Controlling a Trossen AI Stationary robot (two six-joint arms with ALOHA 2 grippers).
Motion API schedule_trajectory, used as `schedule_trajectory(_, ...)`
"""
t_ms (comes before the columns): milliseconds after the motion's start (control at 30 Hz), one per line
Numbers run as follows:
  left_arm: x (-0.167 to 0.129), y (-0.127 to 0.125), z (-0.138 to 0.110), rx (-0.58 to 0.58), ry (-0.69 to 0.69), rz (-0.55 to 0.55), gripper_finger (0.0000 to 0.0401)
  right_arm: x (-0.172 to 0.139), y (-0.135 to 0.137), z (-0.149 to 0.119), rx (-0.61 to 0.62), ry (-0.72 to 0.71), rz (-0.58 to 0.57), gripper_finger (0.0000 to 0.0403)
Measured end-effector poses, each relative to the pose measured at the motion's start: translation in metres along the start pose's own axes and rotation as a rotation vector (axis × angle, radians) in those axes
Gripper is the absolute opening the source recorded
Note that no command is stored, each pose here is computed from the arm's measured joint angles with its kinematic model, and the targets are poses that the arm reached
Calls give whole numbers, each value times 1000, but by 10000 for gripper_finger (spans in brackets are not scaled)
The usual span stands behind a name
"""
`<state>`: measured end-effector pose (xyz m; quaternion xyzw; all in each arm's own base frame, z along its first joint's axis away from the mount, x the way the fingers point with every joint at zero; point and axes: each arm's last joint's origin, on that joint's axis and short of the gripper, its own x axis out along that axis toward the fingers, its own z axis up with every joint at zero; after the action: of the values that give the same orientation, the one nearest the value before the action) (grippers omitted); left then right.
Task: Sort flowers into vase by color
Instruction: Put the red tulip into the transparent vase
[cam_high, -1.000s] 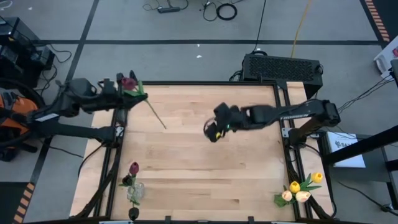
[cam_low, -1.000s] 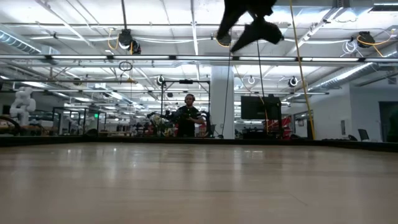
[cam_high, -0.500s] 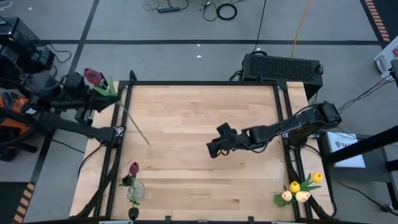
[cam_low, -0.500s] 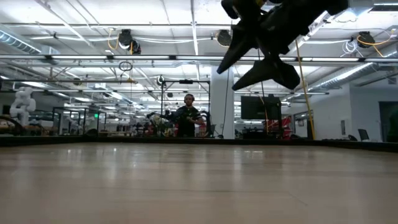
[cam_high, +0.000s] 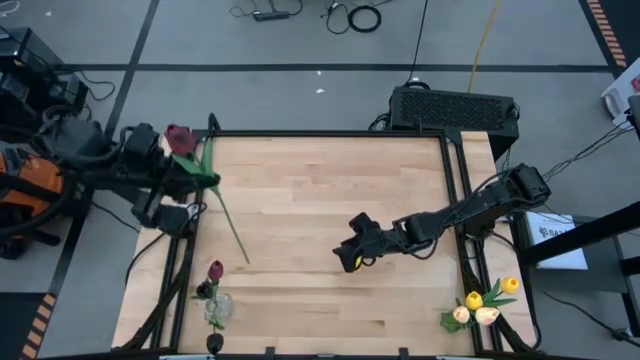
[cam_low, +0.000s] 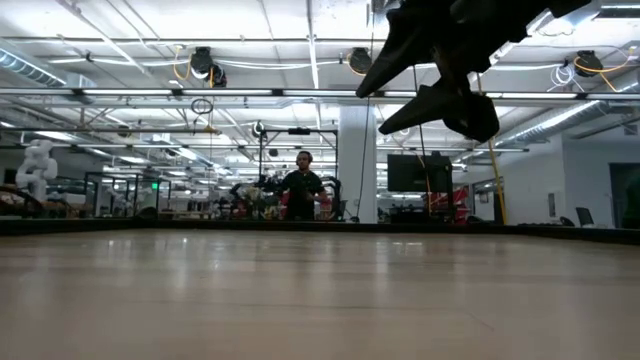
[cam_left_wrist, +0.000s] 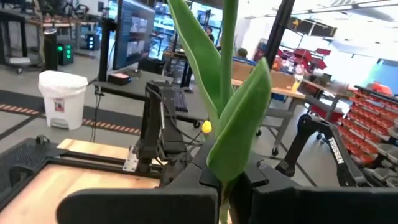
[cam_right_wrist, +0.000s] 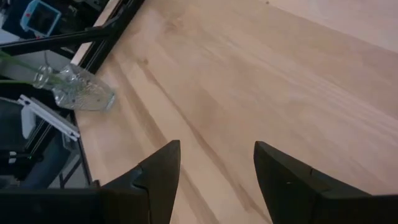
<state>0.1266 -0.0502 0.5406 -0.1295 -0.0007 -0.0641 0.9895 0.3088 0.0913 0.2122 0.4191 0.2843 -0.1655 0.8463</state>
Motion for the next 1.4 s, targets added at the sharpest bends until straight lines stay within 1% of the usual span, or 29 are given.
schedule_trajectory(233, 12, -47, -1, 6, 21, 6, 8, -1, 2, -5, -39, 9, 8, 196)
schedule_trajectory(333, 1, -63, 5, -15, -1, -18, 8, -1, 2, -5, -52, 9, 7, 196)
schedule_trajectory(400, -7, -75, 5, -23, -6, -9, 7, -1, 2, -5, -53, 8, 9, 196)
schedule_trajectory(467, -15, -87, 0, -11, -4, 24, 7, -1, 2, -5, -58, 8, 9, 196)
schedule_trajectory(533, -22, -98, -6, 5, -6, 79, 7, -1, 2, -5, -60, 11, 11, 196)
schedule_trajectory(633, -31, -117, -17, 57, -2, 129, 7, -1, 3, -5, -69, 11, 12, 196)
schedule_trajectory(733, -43, -131, -22, 70, -8, 148, 7, -1, 3, -5, -81, 11, 13, 196)
schedule_trajectory(833, -56, -144, -26, 58, -10, 134, 7, -1, 3, -5, -82, 10, 13, 196)
schedule_trajectory(900, -67, -148, -26, 40, -9, 116, 7, -1, 3, -4, -70, 9, 12, 196)
schedule_trajectory(1000, -83, -151, -27, 57, -7, 106, 7, -1, 2, -4, -45, 5, 10, 196)
schedule_trajectory(1133, -95, -161, -40, 168, 10, 43, 7, -1, 2, -2, 29, -47, -13, 196)
schedule_trajectory(1233, -100, -162, -49, 194, 15, 18, 7, -2, 1, 0, 104, -117, -38, 196)
schedule_trajectory(1300, -103, -159, -60, 194, 17, 7, 7, -2, 1, 1, 127, -146, -46, 196)
schedule_trajectory(1400, -109, -152, -82, 181, 25, -26, 7, -1, 0, 3, 161, -157, -48, 196)
